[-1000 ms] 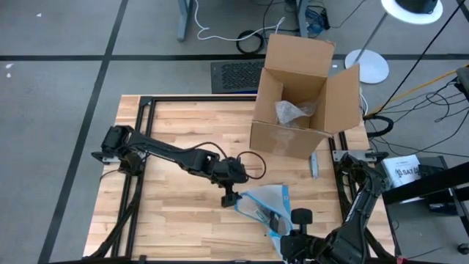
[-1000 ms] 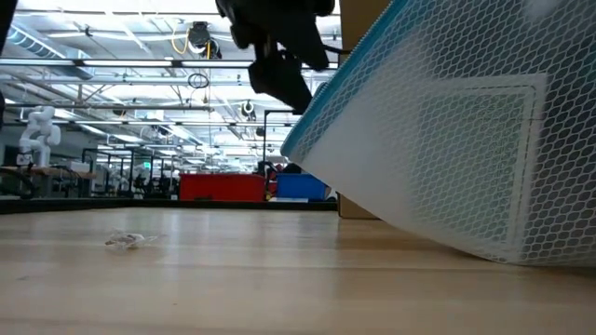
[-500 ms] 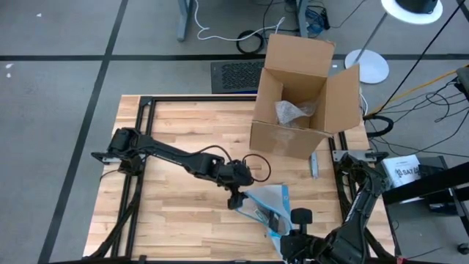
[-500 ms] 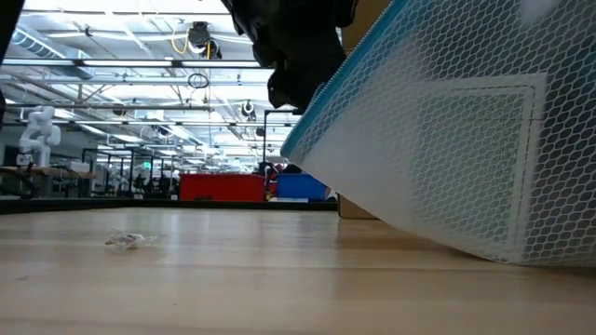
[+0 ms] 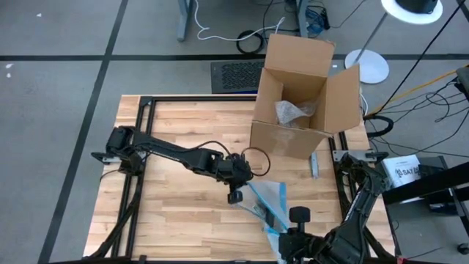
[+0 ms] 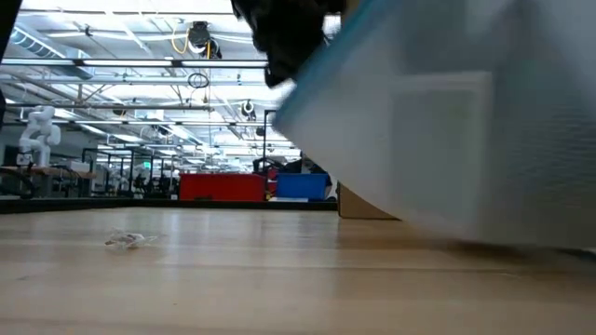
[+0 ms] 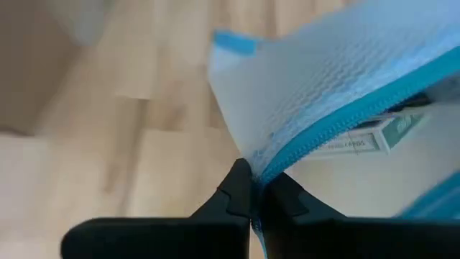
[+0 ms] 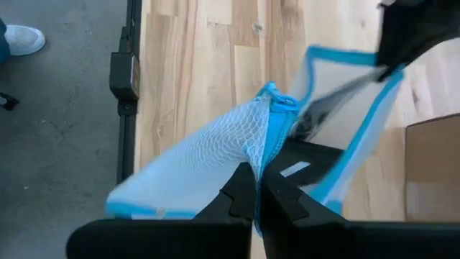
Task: Unpack boxes
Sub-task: Close the transparent zip bag
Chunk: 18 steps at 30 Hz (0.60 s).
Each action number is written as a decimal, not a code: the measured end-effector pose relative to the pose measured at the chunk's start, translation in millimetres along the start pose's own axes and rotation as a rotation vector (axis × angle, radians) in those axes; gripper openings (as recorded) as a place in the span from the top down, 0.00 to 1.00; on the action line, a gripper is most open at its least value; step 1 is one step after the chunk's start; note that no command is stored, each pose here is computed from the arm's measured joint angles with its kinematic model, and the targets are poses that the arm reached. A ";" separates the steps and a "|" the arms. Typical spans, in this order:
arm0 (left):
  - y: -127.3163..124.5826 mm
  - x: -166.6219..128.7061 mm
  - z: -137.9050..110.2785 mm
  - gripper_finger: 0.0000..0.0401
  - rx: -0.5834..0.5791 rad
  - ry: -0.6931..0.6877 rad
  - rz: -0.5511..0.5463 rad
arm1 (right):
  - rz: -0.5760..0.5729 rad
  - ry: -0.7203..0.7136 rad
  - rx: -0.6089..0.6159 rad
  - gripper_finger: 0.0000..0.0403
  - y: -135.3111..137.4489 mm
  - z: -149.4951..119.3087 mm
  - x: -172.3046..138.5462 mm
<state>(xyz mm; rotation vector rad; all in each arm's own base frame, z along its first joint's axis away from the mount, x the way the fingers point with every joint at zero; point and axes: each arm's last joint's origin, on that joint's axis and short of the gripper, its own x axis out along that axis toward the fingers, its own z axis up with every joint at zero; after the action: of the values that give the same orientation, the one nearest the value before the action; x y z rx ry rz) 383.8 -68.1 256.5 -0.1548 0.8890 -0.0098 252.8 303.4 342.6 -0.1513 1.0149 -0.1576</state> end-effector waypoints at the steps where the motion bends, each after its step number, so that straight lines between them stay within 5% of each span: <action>1: -0.1 -10.1 3.3 0.98 0.010 0.001 0.032 | -0.006 -0.007 -0.008 1.00 -0.5 0.8 0.5; 12: 0.6 -148.8 42.4 0.98 0.026 -0.050 0.285 | -0.056 -0.135 -0.104 1.00 -19.9 28.4 7.5; 18: 3.3 -196.3 48.5 0.98 0.003 -0.070 0.361 | -0.040 -0.240 -0.151 1.00 -39.4 54.6 6.4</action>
<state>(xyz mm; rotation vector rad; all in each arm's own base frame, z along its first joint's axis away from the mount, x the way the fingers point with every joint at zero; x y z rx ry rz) 297.3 -44.3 437.7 0.0098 0.8365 0.3280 300.3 266.5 373.4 -0.3211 0.7844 -0.0966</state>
